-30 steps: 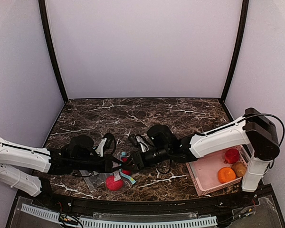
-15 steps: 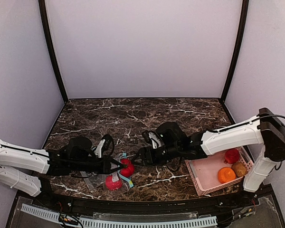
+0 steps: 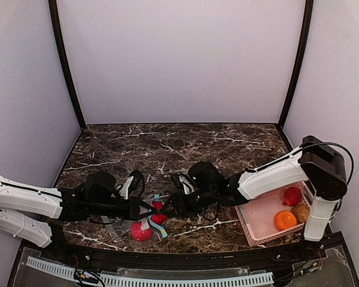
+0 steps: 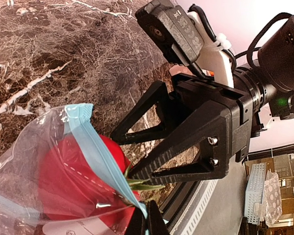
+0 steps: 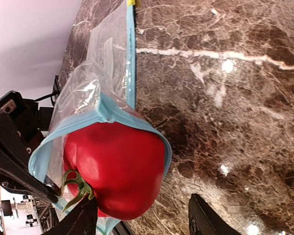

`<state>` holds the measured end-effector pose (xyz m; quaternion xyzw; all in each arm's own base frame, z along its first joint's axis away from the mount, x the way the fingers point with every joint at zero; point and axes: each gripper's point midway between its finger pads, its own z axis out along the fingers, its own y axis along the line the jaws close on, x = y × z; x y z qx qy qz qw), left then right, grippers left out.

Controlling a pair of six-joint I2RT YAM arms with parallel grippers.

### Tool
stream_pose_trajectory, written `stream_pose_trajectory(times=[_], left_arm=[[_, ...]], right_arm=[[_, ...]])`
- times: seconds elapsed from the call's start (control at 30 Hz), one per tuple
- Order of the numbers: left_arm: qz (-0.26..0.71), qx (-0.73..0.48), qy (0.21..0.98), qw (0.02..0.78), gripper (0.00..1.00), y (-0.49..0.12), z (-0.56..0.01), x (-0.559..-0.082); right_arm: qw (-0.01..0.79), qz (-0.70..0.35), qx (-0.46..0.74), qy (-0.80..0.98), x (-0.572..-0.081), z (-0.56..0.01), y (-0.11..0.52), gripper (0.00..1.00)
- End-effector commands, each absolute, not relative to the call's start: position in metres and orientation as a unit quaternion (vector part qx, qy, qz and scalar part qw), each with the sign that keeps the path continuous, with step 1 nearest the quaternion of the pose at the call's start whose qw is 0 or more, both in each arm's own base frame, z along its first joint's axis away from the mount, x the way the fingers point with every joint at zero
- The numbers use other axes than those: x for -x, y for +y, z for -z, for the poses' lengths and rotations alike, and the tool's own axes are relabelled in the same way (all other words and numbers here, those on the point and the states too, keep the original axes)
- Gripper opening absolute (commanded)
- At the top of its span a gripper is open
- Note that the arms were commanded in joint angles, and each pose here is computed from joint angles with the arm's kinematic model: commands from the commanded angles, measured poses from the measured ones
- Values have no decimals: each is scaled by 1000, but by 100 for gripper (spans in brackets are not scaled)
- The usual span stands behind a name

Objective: Place the food in the zip-top bag and seal the zipper
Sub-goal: Adjust the fake vegetable in the zipper food storage bag.

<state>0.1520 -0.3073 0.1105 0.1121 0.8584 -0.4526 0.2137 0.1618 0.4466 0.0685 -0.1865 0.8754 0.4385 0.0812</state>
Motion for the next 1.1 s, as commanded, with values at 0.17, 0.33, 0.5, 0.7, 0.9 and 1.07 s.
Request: stream_pose_trajectory(times=[0.17,0.33,0.5,0.7,0.9,1.07], left_arm=[[463,-124,851,216,1,-312,-115,-152],[441,-119,864,213,31,-309,-114,-155],[415,-112,874,224,68,-296,-126,-158],[349,-61,910,214,83,-251,-114,-157],[342,38,918,196,82,-206,-81,-157],[364,76,910,181,81,-198,-62,-151]], right_arm=[[71,-508,208,833,-151,-87,480,56],[72,-499,203,840,-153,-82,479,55],[70,-493,200,844,-153,-77,477,53],[69,-492,202,844,-154,-76,479,51],[69,-493,205,842,-153,-77,481,49],[67,-492,208,843,-152,-76,482,48]])
